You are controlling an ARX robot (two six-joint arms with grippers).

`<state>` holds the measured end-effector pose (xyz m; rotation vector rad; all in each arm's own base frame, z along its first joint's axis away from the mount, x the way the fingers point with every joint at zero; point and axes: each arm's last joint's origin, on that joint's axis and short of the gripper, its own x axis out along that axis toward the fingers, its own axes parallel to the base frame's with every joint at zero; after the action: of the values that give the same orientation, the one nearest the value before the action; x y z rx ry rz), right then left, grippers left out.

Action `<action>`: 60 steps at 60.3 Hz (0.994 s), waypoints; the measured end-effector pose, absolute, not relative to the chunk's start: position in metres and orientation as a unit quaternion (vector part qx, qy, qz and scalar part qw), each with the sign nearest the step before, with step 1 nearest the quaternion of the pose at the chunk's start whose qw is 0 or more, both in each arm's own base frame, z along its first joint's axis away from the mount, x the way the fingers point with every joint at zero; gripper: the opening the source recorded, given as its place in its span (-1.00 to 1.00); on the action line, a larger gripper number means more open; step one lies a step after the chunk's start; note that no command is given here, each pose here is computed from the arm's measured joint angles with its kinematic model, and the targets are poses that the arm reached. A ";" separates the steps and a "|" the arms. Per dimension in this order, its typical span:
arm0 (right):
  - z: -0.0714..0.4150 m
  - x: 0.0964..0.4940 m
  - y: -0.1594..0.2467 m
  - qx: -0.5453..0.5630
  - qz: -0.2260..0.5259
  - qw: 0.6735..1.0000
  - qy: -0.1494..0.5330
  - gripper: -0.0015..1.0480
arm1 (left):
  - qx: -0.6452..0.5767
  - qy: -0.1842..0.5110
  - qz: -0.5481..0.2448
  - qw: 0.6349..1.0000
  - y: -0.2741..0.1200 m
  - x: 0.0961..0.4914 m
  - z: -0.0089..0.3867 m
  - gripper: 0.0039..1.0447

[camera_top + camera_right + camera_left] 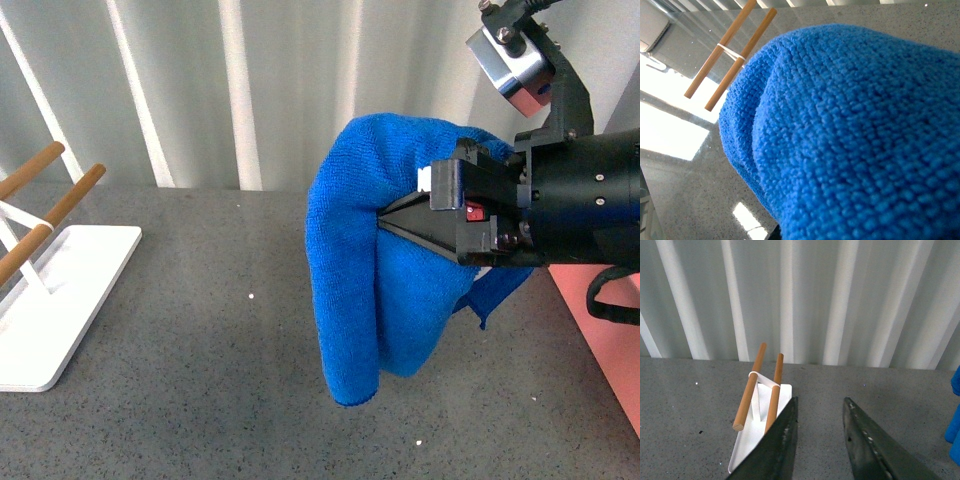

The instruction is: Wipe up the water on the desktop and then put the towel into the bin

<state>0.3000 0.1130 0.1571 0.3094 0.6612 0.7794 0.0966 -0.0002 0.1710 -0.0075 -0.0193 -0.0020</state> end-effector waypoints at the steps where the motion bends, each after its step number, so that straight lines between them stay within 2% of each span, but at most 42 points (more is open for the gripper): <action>1: 0.156 0.301 0.113 0.147 0.371 0.860 0.317 -0.92 | -0.004 -0.010 -0.001 1.000 0.000 0.097 0.171 -0.34; 10: 0.135 0.314 0.111 0.119 0.322 0.860 0.377 -0.92 | -0.004 -0.010 -0.001 1.000 0.000 0.097 0.171 0.10; 15: 0.107 0.325 0.107 0.063 0.248 0.856 0.450 -0.92 | -0.004 -0.010 -0.001 1.000 0.000 0.097 0.171 0.38; 24: 0.056 0.339 0.095 -0.042 0.175 0.822 0.540 -0.92 | -0.004 -0.010 -0.001 1.000 0.000 0.097 0.171 0.90; 34: 0.053 0.382 0.106 -0.109 0.176 0.817 0.538 -0.92 | -0.003 -0.010 -0.001 1.000 0.000 0.097 0.171 0.88; 42: 0.053 0.421 0.134 -0.151 0.188 0.811 0.532 -0.92 | -0.003 -0.010 -0.001 1.000 0.000 0.097 0.171 0.88; 51: 0.058 0.447 0.161 -0.161 0.208 0.813 0.520 -0.92 | -0.003 -0.010 -0.001 1.000 0.000 0.097 0.171 0.88; 60: 0.065 0.457 0.195 -0.151 0.248 0.812 0.506 -0.92 | -0.003 -0.010 -0.001 1.000 0.000 0.097 0.171 0.88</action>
<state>0.4565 0.1946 0.0649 -0.3214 1.0810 0.5296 0.0965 -0.0002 0.1711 -0.0052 -0.0200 -0.0020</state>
